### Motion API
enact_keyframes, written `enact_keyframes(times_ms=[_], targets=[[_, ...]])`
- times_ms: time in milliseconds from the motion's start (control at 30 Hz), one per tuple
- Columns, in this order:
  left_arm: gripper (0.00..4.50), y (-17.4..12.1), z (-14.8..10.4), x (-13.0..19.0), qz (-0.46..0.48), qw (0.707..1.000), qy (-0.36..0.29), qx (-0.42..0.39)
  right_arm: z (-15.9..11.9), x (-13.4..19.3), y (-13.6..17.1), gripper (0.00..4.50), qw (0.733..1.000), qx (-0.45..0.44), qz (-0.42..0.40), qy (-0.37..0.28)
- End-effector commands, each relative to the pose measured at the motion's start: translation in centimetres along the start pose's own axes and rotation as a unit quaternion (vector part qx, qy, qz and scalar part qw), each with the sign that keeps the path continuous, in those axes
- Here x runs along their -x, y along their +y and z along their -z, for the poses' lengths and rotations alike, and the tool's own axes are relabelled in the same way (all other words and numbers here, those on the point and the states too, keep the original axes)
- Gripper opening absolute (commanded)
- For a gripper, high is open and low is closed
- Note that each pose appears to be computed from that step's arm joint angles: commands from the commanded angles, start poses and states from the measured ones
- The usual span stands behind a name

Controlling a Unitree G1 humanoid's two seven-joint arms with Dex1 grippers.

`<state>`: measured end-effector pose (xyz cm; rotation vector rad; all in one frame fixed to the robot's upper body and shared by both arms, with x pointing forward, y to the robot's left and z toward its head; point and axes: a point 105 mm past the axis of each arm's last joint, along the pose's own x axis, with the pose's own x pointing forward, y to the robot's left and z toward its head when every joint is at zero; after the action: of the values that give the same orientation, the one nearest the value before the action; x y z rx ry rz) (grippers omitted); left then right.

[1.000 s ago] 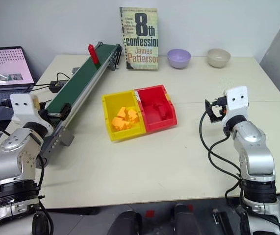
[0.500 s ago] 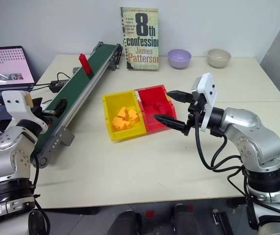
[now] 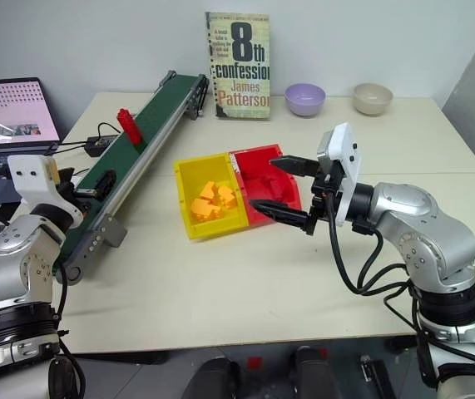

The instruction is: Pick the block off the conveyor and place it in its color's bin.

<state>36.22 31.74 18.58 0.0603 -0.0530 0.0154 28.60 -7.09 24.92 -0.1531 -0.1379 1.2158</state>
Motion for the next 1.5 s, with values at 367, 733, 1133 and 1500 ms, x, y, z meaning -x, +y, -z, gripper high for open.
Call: enact_keyframes(times_ms=[367, 733, 1133, 1500], targets=[[3.86, 0.4, -1.9, -0.2, -0.006, 0.999, -0.031, -0.011, -2.0, -0.1, 1.2, 4.5, 0.999, 0.016, -0.02, -0.021], [1.56, 0.8, -1.9, 0.0, -0.02, 0.999, -0.034, -0.014, -2.1, 0.0, 1.4, 4.5, 1.0, 0.013, -0.021, -0.019], [3.07, 2.2, -0.8, 1.9, -0.056, 0.998, -0.03, 0.008, -2.0, 0.2, 1.2, 4.5, 1.0, 0.01, -0.018, -0.013], [4.36, 2.1, 1.1, 2.0, -0.047, 0.998, 0.025, 0.016, -2.0, 0.1, 1.0, 4.5, 1.0, 0.009, -0.019, -0.013]])
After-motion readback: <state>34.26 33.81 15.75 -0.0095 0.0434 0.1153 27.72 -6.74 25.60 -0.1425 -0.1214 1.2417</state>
